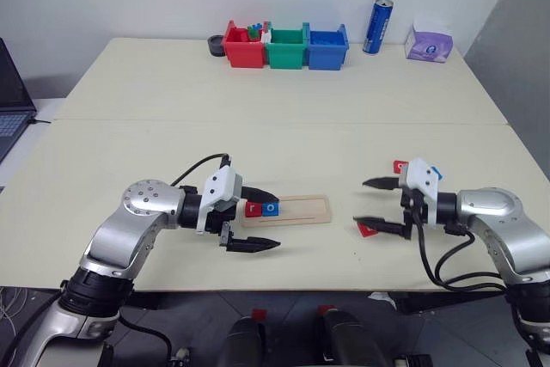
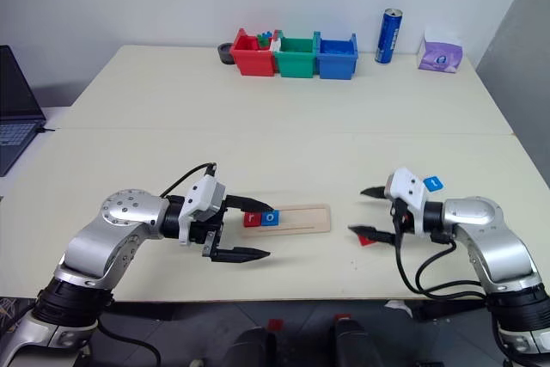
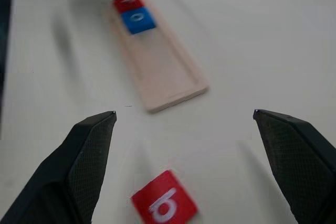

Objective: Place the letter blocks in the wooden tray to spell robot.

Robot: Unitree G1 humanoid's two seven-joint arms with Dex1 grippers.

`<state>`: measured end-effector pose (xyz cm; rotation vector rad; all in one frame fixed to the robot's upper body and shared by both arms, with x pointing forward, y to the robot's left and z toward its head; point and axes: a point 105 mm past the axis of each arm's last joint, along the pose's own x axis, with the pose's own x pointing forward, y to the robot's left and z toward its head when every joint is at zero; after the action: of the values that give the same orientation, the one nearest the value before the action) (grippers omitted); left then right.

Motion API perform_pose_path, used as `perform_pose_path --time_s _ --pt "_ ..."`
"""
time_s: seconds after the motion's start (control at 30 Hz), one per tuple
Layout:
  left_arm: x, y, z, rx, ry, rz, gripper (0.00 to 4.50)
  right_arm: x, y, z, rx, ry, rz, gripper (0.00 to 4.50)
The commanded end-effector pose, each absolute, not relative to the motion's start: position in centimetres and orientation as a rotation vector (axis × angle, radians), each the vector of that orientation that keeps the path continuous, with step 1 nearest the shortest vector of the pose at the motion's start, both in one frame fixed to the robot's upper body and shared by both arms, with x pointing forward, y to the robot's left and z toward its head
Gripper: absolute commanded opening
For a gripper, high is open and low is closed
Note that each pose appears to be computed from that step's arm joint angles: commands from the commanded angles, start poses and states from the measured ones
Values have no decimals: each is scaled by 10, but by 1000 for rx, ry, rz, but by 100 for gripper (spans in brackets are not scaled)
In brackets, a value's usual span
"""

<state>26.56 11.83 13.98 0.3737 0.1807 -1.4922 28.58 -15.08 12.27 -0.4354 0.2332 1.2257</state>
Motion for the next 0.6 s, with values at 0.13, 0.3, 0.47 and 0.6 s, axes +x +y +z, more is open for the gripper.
perform_pose_path --time_s 0.13,0.3,0.47,0.6 --pt "262 119 145 407 161 -1513 450 286 -163 104 -578 254 1351 446" --pt "260 116 144 404 157 -1522 450 291 -171 93 -658 262 1383 446" --pt "260 117 145 407 159 -1527 450 298 -170 87 -667 263 1374 446" --pt "258 116 144 407 164 -1538 450 298 -171 83 -656 280 1378 446"
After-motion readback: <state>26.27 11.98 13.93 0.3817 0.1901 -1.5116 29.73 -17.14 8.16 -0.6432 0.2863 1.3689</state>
